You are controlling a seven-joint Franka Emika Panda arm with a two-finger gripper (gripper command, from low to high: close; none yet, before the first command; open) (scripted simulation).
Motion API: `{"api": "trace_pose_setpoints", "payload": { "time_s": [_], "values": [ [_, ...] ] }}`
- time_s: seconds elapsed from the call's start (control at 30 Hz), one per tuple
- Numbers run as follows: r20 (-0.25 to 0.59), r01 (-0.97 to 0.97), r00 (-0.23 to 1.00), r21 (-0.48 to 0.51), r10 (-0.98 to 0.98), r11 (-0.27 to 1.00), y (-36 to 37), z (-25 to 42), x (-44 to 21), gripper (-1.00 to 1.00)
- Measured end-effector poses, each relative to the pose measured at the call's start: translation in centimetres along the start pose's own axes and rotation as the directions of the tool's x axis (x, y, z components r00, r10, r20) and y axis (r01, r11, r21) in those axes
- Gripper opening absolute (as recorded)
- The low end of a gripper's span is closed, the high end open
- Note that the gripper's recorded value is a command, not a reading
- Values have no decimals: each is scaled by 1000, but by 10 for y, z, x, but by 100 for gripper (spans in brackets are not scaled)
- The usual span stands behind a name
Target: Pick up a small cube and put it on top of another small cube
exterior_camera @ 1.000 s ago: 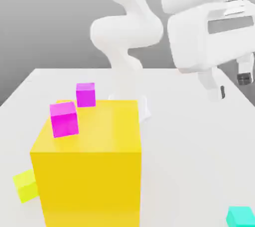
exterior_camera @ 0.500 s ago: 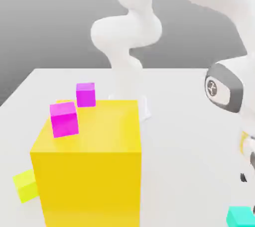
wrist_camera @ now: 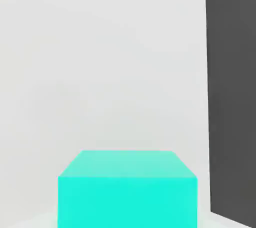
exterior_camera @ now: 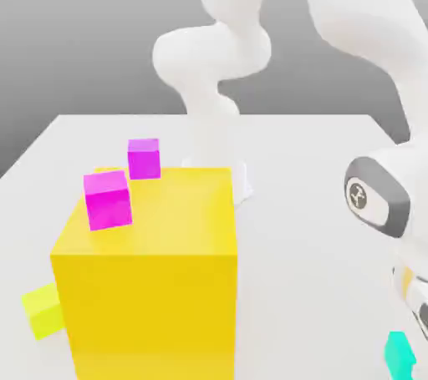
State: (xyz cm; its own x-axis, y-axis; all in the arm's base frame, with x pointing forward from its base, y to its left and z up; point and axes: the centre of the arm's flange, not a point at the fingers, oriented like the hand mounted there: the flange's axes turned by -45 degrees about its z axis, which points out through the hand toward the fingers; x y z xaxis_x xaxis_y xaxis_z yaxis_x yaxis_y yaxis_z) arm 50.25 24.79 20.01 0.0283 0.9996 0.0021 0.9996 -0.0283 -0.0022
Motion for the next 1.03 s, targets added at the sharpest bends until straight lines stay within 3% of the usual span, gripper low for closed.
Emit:
{"api": "trace_pose_setpoints", "payload": {
  "time_s": [0.33,0.63,0.77,0.9,0.93,1.03],
  "values": [
    [-16,-81,997,-1,81,997,26,-138,-156,-100],
    [-7,-151,988,-2,151,988,-18,-232,-299,-100],
    [-1,-198,980,-1,198,980,-56,-262,-363,-100],
    [1,-213,977,0,213,977,-68,-227,-382,-100],
    [1,-213,977,0,213,977,-69,-214,-383,100],
    [1,-213,977,0,213,977,-69,-214,-383,100]
  ]
}}
